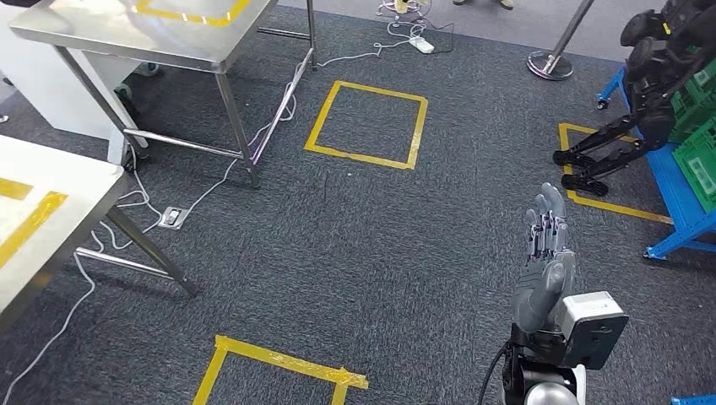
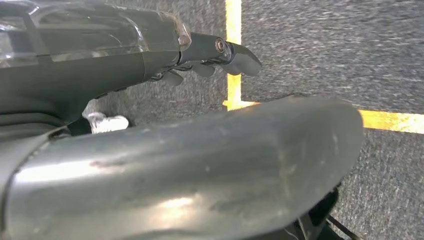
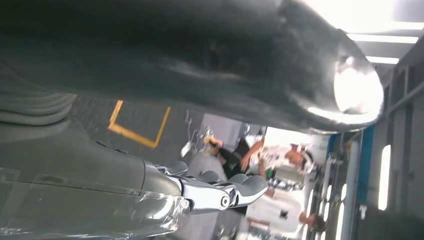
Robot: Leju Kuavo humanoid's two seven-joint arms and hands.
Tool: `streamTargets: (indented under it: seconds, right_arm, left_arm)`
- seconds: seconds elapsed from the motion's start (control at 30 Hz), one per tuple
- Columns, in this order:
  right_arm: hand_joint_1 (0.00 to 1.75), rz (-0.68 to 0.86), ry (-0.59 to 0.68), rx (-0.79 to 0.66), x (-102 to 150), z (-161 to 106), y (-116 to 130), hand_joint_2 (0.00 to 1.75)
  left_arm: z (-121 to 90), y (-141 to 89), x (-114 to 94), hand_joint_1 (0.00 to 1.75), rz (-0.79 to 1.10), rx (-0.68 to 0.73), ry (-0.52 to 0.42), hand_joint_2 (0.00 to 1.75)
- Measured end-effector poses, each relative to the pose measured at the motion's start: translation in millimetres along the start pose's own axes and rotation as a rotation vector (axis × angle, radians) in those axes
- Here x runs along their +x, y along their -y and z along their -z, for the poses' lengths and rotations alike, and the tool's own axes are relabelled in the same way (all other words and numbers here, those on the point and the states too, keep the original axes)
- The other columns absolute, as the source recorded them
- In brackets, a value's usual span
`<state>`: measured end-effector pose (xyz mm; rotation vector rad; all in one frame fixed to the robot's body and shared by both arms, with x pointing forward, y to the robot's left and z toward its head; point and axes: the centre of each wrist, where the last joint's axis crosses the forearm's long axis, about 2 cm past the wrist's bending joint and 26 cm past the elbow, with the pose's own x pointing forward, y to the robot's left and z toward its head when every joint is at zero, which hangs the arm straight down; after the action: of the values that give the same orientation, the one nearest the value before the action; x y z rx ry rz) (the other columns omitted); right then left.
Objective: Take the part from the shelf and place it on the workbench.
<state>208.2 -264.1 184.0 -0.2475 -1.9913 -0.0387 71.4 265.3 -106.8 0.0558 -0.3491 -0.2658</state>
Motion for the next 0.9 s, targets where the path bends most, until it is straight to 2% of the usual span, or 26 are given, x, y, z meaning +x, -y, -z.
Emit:
streamTargets:
  seconds: [0.33, 0.9]
  right_arm:
    - [0.00, 0.000, 0.004, -0.002, 0.2, 1.3, 0.4, 0.00]
    - [0.00, 0.014, 0.018, 0.000, 1.0, 4.6, -0.9, 0.00]
  left_arm:
    - [1.1, 1.3, 7.7, 0.00, -0.002, -0.003, 0.015, 0.00]
    - [0.2, -1.4, 0.6, 0.00, 0.004, 0.002, 0.010, 0.00]
